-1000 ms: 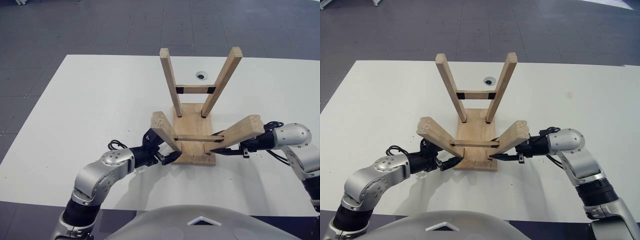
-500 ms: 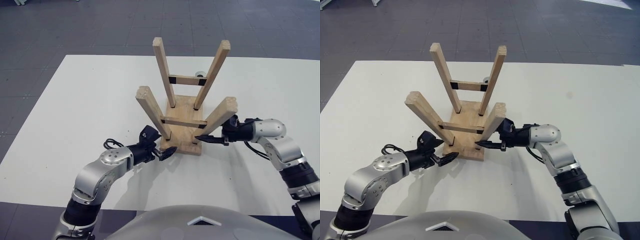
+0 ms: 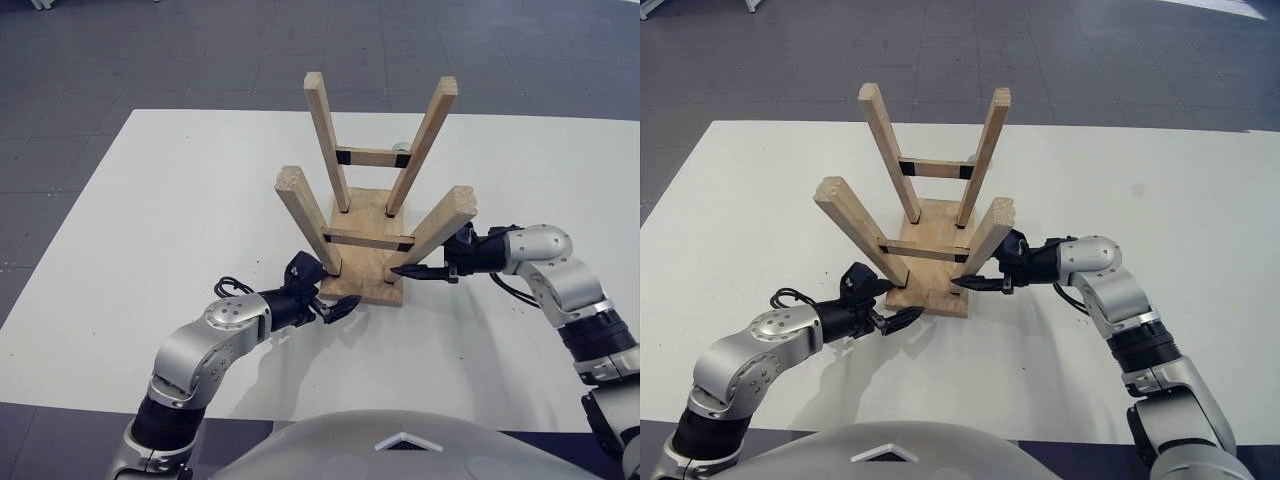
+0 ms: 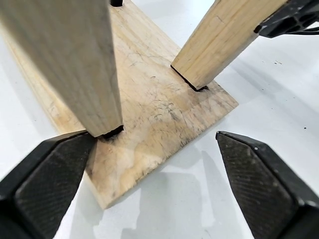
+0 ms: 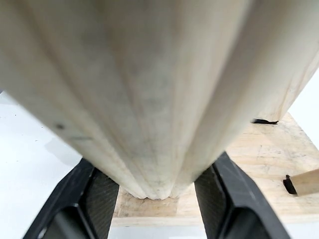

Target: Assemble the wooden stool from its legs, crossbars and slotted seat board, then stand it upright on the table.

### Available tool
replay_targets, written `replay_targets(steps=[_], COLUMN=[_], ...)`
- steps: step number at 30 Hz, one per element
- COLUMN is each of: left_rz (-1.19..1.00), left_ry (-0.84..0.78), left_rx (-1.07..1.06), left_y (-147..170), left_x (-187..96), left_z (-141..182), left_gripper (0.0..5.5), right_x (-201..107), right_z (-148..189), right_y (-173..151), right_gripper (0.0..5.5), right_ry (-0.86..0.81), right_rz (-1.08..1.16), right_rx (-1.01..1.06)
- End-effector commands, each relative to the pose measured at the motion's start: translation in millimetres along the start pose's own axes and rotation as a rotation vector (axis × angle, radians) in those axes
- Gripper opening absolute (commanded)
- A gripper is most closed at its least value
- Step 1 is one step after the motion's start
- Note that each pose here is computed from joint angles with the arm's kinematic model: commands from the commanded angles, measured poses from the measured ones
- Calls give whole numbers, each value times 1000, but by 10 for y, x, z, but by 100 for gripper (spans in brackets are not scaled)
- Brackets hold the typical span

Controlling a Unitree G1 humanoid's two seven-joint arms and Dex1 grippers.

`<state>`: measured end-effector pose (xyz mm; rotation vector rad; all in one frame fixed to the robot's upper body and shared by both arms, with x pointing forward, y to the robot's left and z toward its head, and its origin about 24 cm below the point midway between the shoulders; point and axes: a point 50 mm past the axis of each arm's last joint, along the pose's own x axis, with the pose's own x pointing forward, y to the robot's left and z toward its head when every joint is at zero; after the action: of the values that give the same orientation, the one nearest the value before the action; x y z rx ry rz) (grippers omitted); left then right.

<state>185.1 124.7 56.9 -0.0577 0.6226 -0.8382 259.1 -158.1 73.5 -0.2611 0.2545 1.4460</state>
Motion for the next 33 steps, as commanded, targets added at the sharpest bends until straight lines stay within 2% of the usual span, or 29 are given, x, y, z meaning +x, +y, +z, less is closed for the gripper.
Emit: replay_targets(steps=[1,7,11,19,21,24,27,29,33], left_rz=[-14,-18,-8,22,37,166,479,616,599], left_ry=[13,14,12,50,73,70,-71,-205,-366], left_rx=[4,1,-4,13,17,7,-69,-145,-220], left_y=[-16,-28,-22,97,145,293,528,566,372], left_x=[14,21,4,-186,-265,-430,-538,-566,-439], left_z=[2,-3,-11,-26,-53,-47,110,268,567], left_gripper=[447,447,447,447,447,447,447,447,447], right_x=[-77,-45,-256,-626,-713,-728,-644,-543,-313], right_z=[-398,-312,-238,-292,-364,-331,-279,-229,22], right_y=[80,-13,-177,-184,-196,-139,27,177,329], right_gripper=[259,358,438,438,438,438,438,438,438], right_ry=[171,125,127,225,293,201,113,146,154], right_rz=[-35,-105,-211,-376,-545,-822,-1065,-1104,-1065], right_rx=[153,67,30,24,75,267,533,680,702])
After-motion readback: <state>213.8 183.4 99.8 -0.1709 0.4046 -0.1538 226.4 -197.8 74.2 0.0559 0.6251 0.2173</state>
